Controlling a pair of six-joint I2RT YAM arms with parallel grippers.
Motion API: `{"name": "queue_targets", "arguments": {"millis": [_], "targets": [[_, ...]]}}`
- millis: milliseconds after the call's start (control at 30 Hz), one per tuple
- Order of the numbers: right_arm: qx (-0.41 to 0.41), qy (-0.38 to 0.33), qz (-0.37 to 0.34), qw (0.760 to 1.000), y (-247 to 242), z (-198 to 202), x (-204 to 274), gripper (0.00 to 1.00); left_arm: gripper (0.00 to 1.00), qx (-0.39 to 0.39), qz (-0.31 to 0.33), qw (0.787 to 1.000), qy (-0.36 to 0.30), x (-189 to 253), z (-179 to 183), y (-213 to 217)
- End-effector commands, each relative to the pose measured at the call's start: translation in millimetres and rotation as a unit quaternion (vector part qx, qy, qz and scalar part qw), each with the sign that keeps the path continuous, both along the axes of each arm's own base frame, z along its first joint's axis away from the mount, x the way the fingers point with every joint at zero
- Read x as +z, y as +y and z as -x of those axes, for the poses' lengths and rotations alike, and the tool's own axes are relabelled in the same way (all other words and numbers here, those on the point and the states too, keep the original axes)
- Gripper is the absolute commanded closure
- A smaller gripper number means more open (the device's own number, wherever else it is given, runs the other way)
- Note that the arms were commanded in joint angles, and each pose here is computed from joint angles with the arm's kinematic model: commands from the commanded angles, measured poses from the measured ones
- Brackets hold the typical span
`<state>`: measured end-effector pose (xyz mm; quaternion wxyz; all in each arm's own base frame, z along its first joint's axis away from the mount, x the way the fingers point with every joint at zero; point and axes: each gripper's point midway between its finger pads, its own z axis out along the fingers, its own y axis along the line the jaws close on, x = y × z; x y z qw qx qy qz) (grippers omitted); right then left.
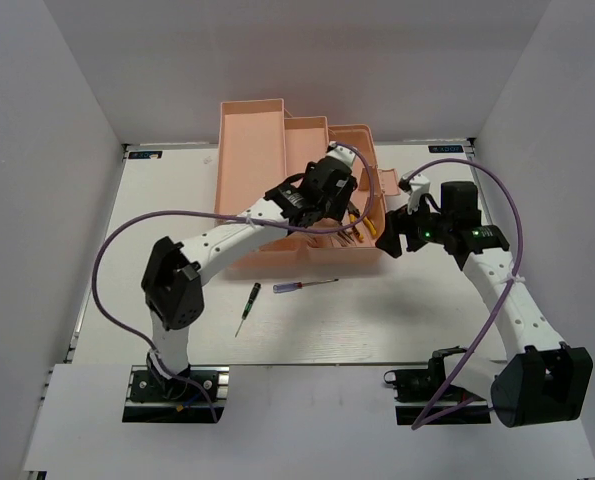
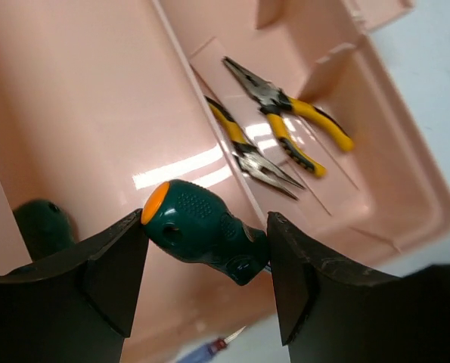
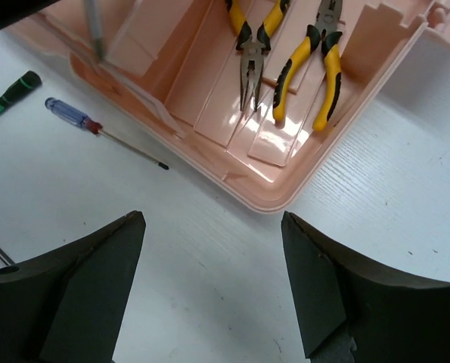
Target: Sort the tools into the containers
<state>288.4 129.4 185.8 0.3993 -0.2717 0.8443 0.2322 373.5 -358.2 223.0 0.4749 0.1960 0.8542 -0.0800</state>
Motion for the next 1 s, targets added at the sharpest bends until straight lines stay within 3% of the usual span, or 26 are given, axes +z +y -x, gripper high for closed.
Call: {"name": "queue_targets", "arguments": {"millis": [0, 133, 233, 300, 400, 567, 600, 667, 700, 733, 767, 833, 867, 900, 933, 967], "targets": [[0.038, -0.024, 0.001, 0.999, 3, 9, 7, 0.21, 0.60, 0.046, 0.006, 0.997, -0.057, 45, -34, 20], [0.066, -0.017, -0.005, 0.998, 8, 17, 3, 0.18, 0.52, 0.048, -0.012, 0.997, -0.058, 45, -52, 28], [0.111, -0.017, -0.012, 0.994, 15, 27, 2, 0.10, 0.33, 0.048, -0.017, 0.997, -0.052, 45, -63, 32], [0.148, -0.023, -0.016, 0.989, 20, 36, 2, 0.10, 0.17, 0.036, -0.005, 0.998, -0.055, 54, -65, 30], [0.201, -0.034, -0.027, 0.979, 27, 49, 6, 0.10, 0.03, 0.021, 0.017, 0.998, -0.065, 72, -65, 22], [0.297, -0.072, -0.058, 0.950, 41, 72, 5, 0.10, 0.00, 0.014, 0.049, 0.995, -0.090, 115, -62, 20], [0.334, -0.088, -0.090, 0.934, 50, 83, 11, 0.12, 0.02, 0.008, 0.056, 0.994, -0.096, 124, -55, 17], [0.380, -0.127, -0.094, 0.911, 56, 90, 5, 0.18, 0.22, 0.007, 0.086, 0.990, -0.113, 157, -36, 27], [0.422, -0.180, -0.105, 0.882, 62, 97, 9, 0.26, 0.40, 0.003, 0.099, 0.989, -0.112, 165, -27, 32], [0.435, -0.185, -0.105, 0.875, 64, 100, 5, 0.31, 0.88, 0.000, 0.110, 0.988, -0.112, 172, -16, 40], [0.458, -0.190, -0.104, 0.862, 71, 100, -2, 0.37, 1.00, 0.001, 0.122, 0.987, -0.108, 177, 8, 60], [0.495, -0.185, -0.088, 0.844, 78, 105, -18, 0.49, 1.00, -0.016, 0.127, 0.987, -0.092, 170, 40, 78], [0.511, -0.179, -0.083, 0.837, 83, 107, -23, 0.52, 1.00, -0.010, 0.099, 0.994, -0.051, 127, 55, 92], [0.524, -0.163, -0.069, 0.833, 88, 104, -34, 0.54, 0.97, -0.009, 0.122, 0.992, -0.044, 132, 84, 115], [0.527, -0.175, -0.051, 0.830, 92, 94, -39, 0.56, 0.87, -0.005, 0.094, 0.996, 0.002, 84, 102, 128], [0.529, -0.175, -0.034, 0.830, 93, 90, -46, 0.56, 0.68, 0.001, 0.095, 0.995, 0.025, 69, 116, 139]]}}
